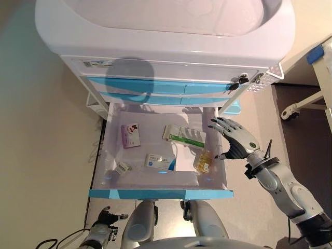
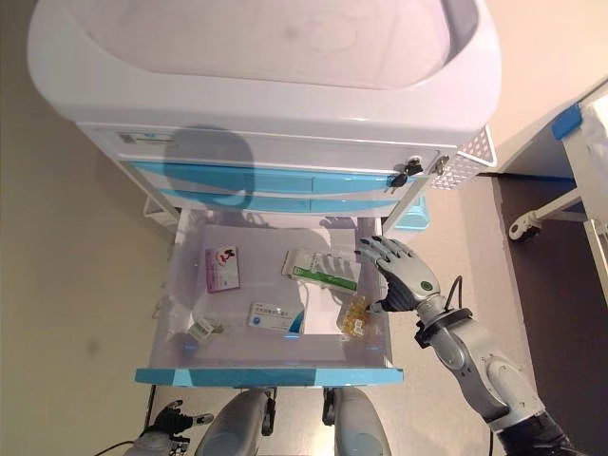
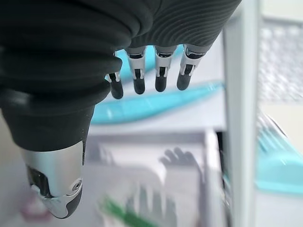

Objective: Open the drawer and pick up the medicine

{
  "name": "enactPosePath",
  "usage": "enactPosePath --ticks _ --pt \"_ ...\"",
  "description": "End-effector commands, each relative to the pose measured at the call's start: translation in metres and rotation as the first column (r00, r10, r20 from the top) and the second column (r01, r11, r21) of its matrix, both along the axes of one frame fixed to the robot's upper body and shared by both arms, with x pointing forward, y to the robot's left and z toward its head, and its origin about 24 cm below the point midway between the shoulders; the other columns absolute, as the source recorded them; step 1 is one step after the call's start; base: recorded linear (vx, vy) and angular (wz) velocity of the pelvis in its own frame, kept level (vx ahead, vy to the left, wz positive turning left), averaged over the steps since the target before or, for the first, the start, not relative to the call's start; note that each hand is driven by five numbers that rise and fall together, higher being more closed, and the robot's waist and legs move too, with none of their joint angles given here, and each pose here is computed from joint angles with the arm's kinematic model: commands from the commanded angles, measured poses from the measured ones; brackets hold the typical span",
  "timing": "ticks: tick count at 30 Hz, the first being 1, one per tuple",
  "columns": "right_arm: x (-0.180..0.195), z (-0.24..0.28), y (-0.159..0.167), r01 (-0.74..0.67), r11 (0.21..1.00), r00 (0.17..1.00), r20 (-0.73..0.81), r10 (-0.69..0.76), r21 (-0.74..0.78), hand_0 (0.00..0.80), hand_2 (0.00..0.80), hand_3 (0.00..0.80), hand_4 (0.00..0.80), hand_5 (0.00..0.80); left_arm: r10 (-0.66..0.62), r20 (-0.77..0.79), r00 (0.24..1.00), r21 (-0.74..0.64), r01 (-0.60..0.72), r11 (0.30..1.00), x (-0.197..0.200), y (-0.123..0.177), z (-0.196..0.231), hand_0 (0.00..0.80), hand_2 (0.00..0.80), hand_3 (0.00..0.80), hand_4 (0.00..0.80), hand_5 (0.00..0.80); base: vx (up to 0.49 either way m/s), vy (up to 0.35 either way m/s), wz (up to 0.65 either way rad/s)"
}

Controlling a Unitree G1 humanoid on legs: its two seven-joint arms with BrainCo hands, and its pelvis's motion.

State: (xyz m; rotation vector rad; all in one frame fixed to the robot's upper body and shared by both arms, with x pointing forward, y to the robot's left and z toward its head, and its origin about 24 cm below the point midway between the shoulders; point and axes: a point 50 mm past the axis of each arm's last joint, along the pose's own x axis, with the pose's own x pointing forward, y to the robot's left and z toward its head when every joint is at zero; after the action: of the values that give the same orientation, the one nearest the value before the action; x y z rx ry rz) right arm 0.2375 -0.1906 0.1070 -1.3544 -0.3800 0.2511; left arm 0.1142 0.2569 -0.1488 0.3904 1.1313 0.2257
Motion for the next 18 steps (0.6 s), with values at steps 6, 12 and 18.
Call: enactPosePath --ticks 6,12,18 --pt "0.000 0.003 0.024 -0.091 0.980 0.996 0.002 0.092 0.175 0.000 0.000 0.000 0.000 0.000 0.005 -0.033 0.999 0.047 -0.003 0.999 -0.009 0.009 0.000 0.000 0.000 0.000 0.000 0.000 0.000 0.000 0.00" --pt "0.006 -0.010 0.037 -0.104 0.970 0.990 -0.067 0.122 0.220 0.000 0.000 0.000 0.000 0.000 0.010 -0.032 0.999 0.047 -0.008 0.999 -0.009 0.006 -0.001 0.000 0.000 0.000 0.000 0.000 0.000 0.000 0.00" --pt "0.011 -0.040 0.047 -0.067 0.962 0.968 -0.218 0.128 0.265 0.000 0.000 0.000 0.000 0.000 0.014 -0.051 0.999 0.049 -0.012 0.999 -0.013 0.005 -0.002 0.000 0.000 0.000 0.000 0.000 0.002 0.004 0.01"
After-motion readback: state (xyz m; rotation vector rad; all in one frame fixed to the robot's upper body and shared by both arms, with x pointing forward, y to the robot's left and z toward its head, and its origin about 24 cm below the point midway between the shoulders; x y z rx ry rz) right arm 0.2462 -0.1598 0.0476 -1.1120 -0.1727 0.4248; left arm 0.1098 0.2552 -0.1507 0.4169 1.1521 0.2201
